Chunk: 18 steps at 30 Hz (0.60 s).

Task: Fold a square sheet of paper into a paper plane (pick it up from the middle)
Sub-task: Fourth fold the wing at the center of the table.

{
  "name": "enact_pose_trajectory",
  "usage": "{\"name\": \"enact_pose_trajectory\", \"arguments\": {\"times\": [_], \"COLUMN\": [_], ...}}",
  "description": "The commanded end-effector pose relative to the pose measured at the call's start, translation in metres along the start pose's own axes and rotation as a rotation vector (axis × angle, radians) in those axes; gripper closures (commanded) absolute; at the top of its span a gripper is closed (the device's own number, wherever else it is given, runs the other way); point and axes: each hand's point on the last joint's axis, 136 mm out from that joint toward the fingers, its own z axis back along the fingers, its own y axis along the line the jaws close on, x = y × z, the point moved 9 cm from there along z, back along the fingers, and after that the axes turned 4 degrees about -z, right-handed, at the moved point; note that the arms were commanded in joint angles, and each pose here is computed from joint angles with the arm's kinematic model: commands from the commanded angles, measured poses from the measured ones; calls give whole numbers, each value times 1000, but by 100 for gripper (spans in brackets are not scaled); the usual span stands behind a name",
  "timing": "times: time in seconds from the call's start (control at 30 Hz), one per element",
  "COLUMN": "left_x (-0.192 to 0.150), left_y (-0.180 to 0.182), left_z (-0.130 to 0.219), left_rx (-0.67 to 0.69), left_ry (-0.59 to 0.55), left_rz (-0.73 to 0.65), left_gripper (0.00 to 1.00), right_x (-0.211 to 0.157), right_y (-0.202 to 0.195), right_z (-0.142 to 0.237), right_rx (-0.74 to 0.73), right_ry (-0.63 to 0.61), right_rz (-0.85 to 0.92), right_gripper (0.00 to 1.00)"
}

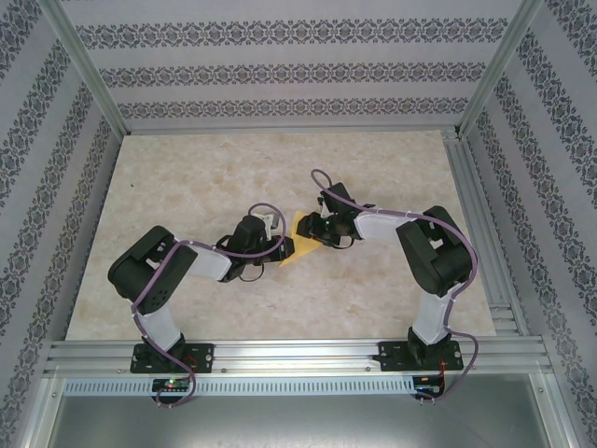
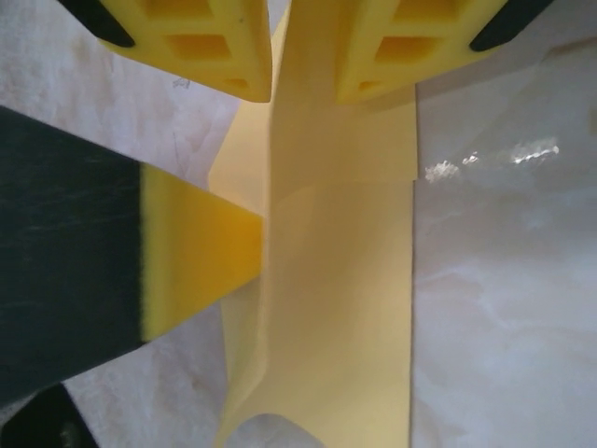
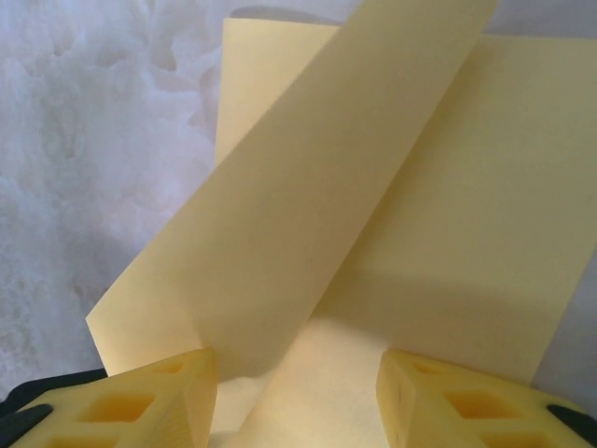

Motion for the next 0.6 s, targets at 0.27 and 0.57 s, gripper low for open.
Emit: {"name": "enact_pose_trajectory", "arguments": {"times": [0.27,0.57], "left_x": [-6,-12], "left_y": [8,11], "left_z": [7,6], "left_rx": [67,66], "left_ry": [49,93], "left_rz": [-85,-70], "left_gripper": [78,87], "right_x": [-13,-16], "right_y": [-37,-48], "right_z": [-20,-22], "right_rx": [-279,-378], "right_ry": [38,57], "right_rz": [-94,-108], "right_gripper": [47,50]}}
